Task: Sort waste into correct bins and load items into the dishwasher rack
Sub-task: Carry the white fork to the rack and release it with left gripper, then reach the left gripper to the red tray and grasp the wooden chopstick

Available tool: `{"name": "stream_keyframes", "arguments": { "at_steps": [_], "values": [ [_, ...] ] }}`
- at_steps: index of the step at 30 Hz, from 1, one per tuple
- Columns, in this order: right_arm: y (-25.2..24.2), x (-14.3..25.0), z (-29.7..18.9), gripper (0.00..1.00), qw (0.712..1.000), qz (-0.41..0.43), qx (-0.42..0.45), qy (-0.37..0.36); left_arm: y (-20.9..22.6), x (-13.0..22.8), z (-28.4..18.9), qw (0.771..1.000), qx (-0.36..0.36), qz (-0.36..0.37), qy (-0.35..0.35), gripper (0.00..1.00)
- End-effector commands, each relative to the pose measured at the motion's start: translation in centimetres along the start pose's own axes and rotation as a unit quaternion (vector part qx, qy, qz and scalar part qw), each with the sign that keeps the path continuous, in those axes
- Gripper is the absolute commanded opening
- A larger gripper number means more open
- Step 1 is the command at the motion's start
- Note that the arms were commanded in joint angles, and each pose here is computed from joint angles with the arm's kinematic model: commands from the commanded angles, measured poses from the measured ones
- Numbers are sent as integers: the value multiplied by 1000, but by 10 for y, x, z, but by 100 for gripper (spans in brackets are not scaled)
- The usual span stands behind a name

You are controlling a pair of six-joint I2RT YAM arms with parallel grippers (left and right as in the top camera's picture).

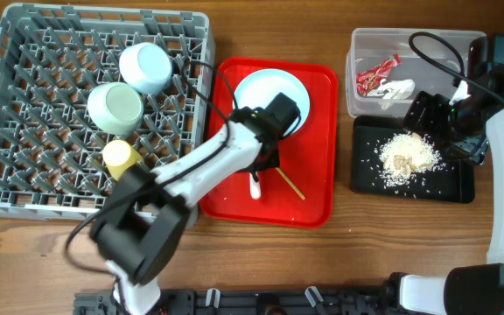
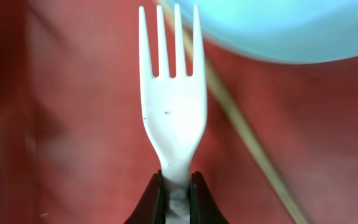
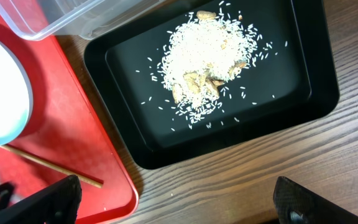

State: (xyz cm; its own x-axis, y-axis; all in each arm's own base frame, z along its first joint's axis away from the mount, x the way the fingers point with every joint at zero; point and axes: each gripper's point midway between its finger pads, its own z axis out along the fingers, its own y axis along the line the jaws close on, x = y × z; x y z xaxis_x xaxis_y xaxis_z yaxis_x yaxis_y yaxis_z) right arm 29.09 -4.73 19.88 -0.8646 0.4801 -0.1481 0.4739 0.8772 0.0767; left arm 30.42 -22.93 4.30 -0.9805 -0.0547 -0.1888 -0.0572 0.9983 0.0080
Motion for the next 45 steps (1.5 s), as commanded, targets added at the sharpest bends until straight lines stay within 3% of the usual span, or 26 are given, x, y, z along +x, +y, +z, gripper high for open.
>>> {"name": "stream_keyframes", "arguments": {
  "at_steps": [1, 9, 21, 23, 28, 29, 33, 38, 45],
  "values": [
    [2, 0, -9, 100, 1000, -6, -11, -12, 21, -30, -54, 996, 18, 52, -70, 4],
    [2, 0, -9, 100, 1000, -6, -11, -12, 102, -84, -108, 983, 7, 100, -151, 4],
    [2, 0, -9, 100, 1000, -6, -11, -12, 142, -120, -56, 989, 15, 84, -124, 5],
    [2, 0, -9, 100, 1000, -6, -11, -12, 144, -121, -49, 990, 12, 81, -119, 12],
    [2, 0, -9, 100, 1000, -6, -11, -12, 147, -127, -51, 988, 7, 77, -131, 62],
    [2, 0, -9, 100, 1000, -6, -11, -12, 146, -129, -56, 987, 9, 75, -139, 66],
    [2, 0, -9, 100, 1000, -6, -11, -12, 117, -132, -95, 978, 72, 76, -178, 72],
    [2, -1, -9, 100, 1000, -6, -11, -12, 55, -105, -110, 969, 194, 61, -142, 76],
    [2, 0, -9, 100, 1000, -6, -11, -12, -4, -53, -67, 980, 184, -61, -35, 77]
  ]
}}
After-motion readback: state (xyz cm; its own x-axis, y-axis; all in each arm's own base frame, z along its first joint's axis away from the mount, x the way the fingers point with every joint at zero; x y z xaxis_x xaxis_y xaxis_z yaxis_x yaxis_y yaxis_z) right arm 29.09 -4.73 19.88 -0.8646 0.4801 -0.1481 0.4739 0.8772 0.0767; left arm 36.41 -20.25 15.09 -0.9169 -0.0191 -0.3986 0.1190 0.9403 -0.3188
